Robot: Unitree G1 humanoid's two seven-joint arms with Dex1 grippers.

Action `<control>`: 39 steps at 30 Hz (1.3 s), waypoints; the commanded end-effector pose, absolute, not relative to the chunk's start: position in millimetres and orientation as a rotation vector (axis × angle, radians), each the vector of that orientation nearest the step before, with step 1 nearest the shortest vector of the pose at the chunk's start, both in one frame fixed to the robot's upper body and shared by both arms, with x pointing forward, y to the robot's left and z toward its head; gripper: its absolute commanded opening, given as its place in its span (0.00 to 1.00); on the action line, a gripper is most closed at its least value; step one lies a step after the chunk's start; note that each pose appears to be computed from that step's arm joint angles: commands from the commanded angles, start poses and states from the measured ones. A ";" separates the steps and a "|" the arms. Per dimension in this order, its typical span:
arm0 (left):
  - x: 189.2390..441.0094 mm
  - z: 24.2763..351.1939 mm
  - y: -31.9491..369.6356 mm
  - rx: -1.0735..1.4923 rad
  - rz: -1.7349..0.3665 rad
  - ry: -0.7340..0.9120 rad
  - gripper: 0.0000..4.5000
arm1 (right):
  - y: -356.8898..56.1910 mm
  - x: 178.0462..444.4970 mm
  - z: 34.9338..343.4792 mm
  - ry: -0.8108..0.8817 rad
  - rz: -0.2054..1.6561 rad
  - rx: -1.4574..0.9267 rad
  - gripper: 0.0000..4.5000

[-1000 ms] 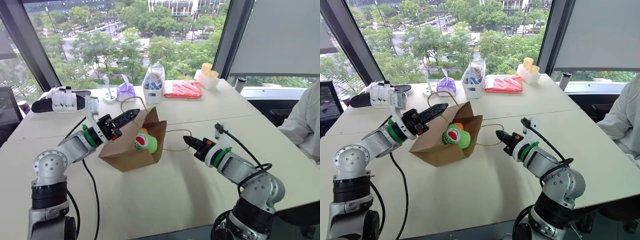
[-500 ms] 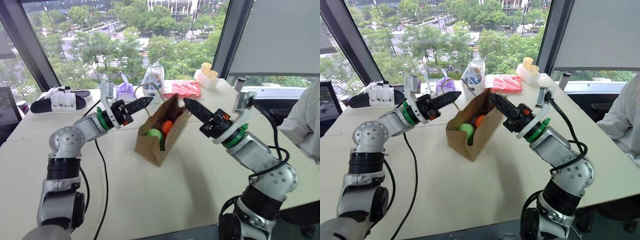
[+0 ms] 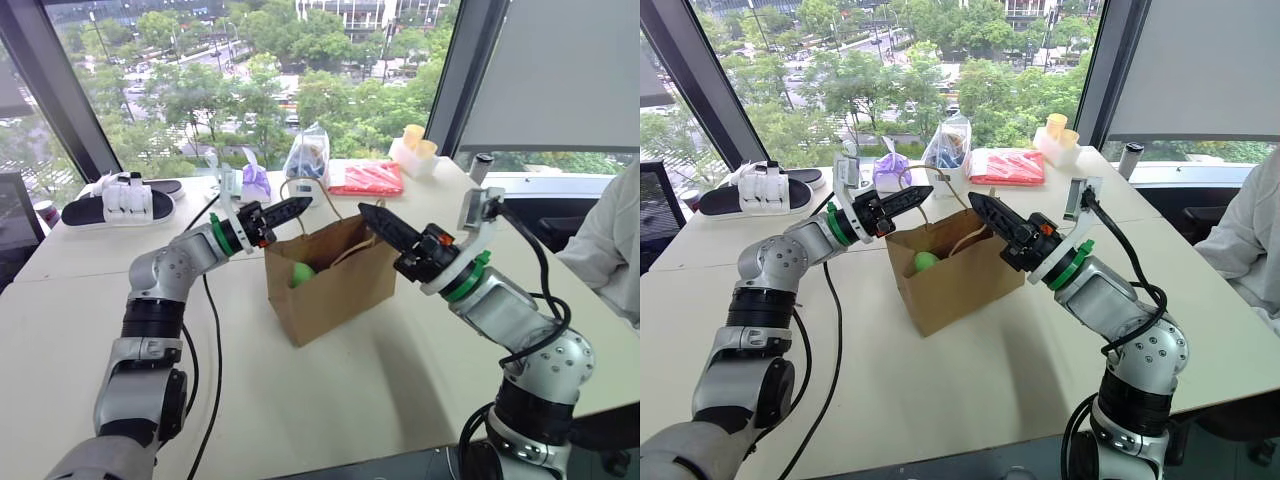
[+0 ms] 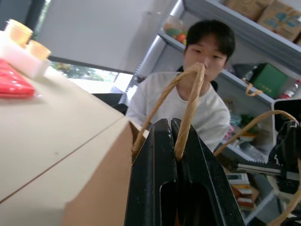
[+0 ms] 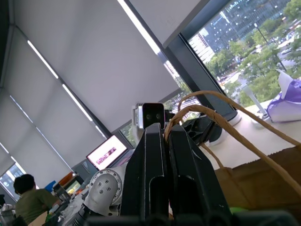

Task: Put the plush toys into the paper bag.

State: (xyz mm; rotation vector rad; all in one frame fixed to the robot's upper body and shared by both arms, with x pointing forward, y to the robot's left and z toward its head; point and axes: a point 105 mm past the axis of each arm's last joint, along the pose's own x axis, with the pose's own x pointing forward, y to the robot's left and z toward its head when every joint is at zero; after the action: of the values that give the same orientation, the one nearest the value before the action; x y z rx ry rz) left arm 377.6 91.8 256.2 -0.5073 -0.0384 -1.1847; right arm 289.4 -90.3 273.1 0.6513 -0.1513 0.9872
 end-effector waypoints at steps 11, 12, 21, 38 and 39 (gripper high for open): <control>359.4 252.4 94.2 -0.517 -1.206 -0.022 0.63 | -103.7 296.0 259.7 -0.136 0.880 0.611 0.98; 360.3 252.2 96.9 -0.522 -1.191 -0.026 0.74 | -104.3 295.5 258.2 -0.133 0.875 0.595 1.00; 342.6 265.1 144.5 -0.560 -1.145 -0.050 0.99 | -105.3 264.7 223.1 0.004 0.974 0.463 1.00; 315.2 188.3 176.2 -0.287 -0.896 0.128 1.00 | -76.4 285.3 162.2 0.181 1.025 0.304 0.03; 313.5 179.9 168.4 -0.253 -0.906 0.133 1.00 | -75.2 286.8 162.6 0.180 1.029 0.305 0.03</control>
State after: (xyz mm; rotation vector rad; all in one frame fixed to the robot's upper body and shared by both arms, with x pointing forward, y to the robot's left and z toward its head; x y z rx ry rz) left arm 313.3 173.1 177.4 -0.3172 0.1697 -0.9101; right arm 286.0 -77.8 152.5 0.3174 0.2275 1.0069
